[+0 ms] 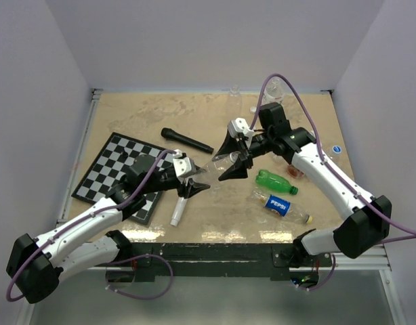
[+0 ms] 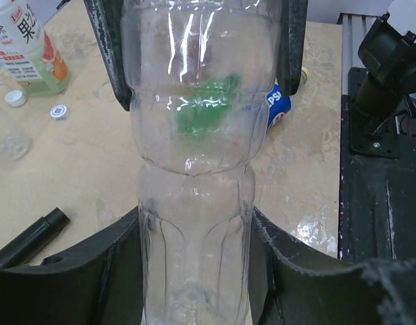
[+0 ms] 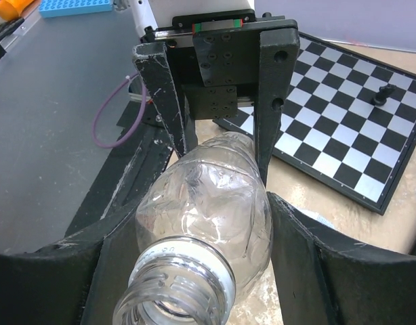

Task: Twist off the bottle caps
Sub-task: Place the plastic bottle at the corner of the board.

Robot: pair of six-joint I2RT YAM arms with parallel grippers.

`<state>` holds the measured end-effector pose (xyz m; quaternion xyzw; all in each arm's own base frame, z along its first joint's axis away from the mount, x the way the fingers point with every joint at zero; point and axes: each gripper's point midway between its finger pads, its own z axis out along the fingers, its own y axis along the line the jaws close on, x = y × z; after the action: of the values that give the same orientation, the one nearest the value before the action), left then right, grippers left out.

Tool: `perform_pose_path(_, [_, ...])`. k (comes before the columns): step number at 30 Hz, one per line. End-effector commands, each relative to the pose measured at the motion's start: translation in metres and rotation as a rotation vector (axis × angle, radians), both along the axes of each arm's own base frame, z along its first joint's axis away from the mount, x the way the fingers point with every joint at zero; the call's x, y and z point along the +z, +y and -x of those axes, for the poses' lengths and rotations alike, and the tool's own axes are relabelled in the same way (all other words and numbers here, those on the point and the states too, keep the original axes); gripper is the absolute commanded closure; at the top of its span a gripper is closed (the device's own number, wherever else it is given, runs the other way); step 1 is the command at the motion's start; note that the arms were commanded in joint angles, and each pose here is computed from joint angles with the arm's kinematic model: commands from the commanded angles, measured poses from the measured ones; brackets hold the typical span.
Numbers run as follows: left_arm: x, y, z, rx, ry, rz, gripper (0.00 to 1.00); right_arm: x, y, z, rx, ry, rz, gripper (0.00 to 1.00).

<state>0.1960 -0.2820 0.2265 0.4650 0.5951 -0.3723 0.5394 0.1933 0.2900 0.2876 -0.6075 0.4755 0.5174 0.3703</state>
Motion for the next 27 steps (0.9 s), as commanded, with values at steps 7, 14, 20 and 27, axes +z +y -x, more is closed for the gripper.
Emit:
perform_pose_path(7, [0.024, 0.004, -0.01, 0.068, -0.027, 0.078, 0.3, 0.017, -0.001, -0.004, -0.035, -0.051, -0.022, 0.87])
perform_pose_path(14, [0.03, 0.011, -0.015, 0.12, -0.041, 0.078, 0.0, 0.022, -0.011, -0.019, -0.107, -0.049, -0.022, 0.9])
perform_pose_path(20, [0.052, 0.041, -0.032, 0.3, -0.134, 0.064, 0.0, 0.021, -0.05, -0.072, -0.39, -0.09, 0.075, 0.9])
perform_pose_path(27, [0.056, 0.081, -0.052, 0.54, -0.187, 0.041, 0.0, 0.016, -0.145, -0.143, -0.847, -0.073, 0.283, 0.89])
